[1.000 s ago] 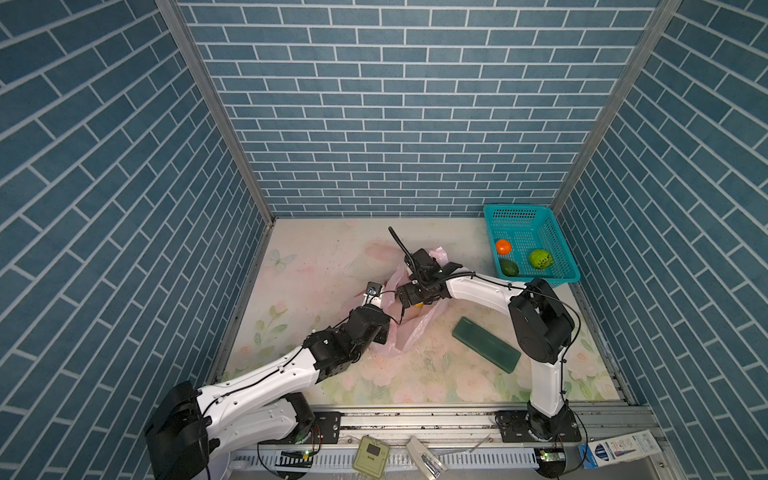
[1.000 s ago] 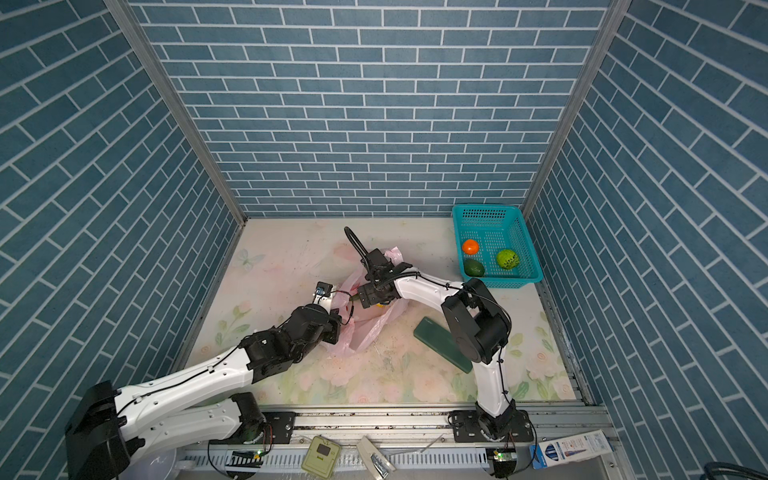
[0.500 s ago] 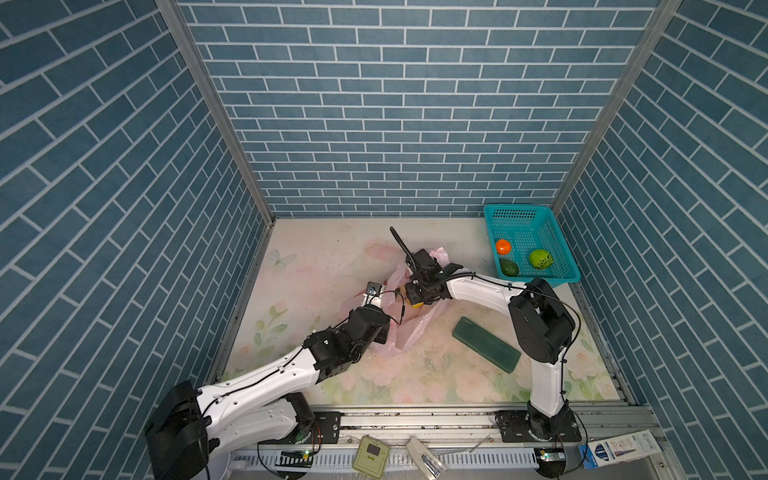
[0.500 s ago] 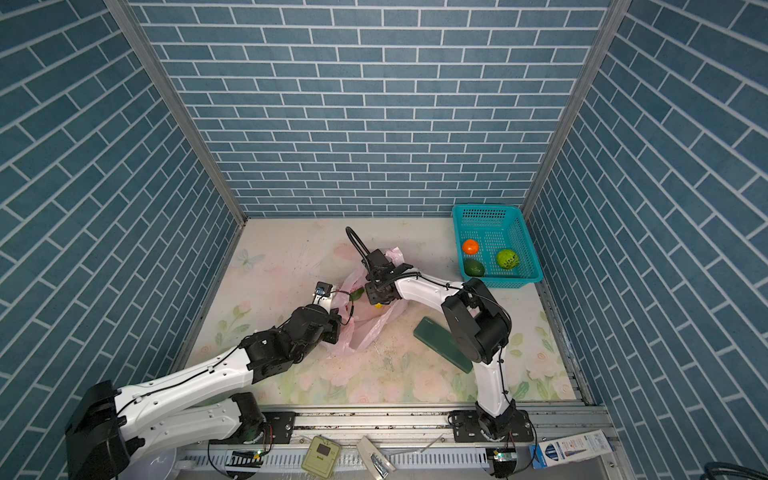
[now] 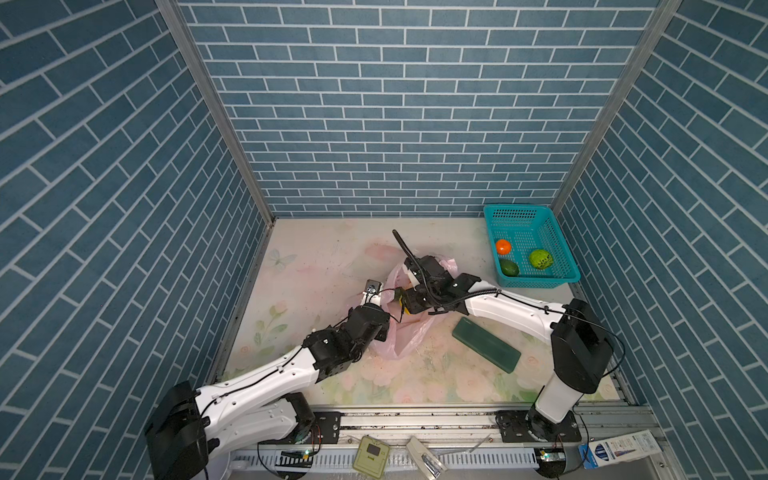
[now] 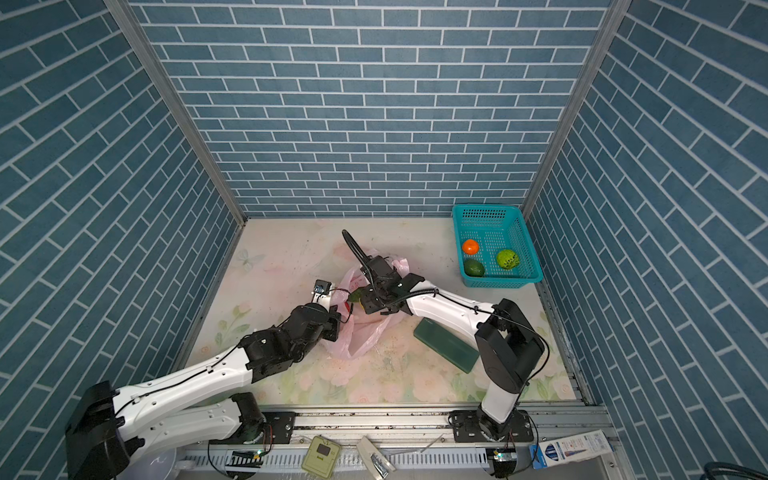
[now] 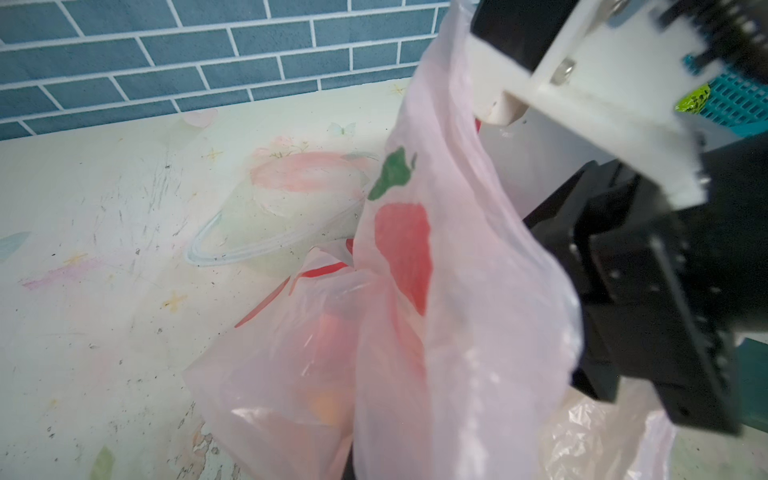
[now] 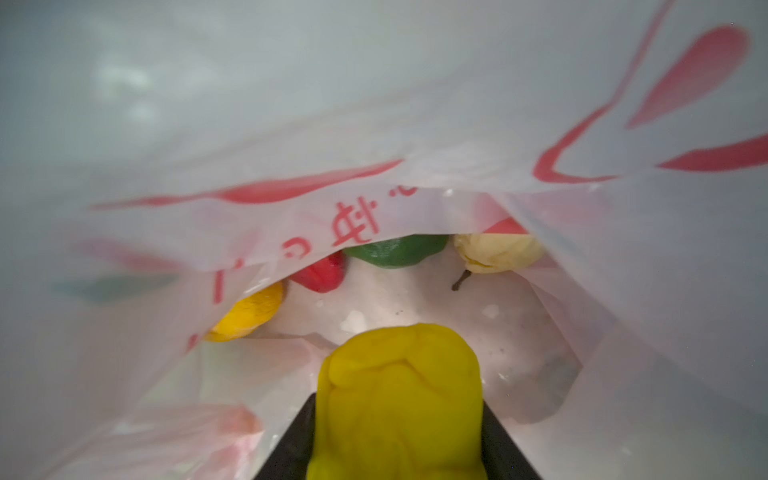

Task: Untie the knot of the plastic bag and take out the fruit
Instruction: 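Close the right gripper on the yellow bumpy fruit, then lift the yellow fruit out of the bag toward the teal basket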

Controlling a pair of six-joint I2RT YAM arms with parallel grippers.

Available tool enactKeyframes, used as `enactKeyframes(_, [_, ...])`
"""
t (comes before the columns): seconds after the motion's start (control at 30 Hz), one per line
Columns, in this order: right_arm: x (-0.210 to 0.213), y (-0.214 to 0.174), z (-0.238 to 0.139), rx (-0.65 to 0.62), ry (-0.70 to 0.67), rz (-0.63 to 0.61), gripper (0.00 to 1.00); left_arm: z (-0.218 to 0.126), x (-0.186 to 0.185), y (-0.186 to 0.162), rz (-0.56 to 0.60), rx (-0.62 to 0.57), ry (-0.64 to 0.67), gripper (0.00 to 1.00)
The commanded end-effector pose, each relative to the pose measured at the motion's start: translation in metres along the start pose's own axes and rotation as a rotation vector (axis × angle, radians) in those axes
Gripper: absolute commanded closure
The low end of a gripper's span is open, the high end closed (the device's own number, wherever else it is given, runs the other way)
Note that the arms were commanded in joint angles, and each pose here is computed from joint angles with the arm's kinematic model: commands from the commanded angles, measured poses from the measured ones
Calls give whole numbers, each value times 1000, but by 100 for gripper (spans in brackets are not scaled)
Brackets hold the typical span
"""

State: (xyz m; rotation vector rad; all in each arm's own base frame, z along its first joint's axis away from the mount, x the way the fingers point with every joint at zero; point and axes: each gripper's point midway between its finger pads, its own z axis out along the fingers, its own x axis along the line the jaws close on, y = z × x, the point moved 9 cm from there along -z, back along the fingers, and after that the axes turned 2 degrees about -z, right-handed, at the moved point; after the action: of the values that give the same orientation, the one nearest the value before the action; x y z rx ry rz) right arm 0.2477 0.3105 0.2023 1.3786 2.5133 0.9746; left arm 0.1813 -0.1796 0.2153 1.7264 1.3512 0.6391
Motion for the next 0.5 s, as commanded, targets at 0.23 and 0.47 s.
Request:
enactKeyframes(0.23, [15, 19, -61, -108, 75, 50, 55, -9, -2, 16, 19, -50, 3, 100])
enactKeyframes(0.47, [17, 25, -72, -130, 85, 53, 54, -7, -4, 18, 17, -57, -9, 100])
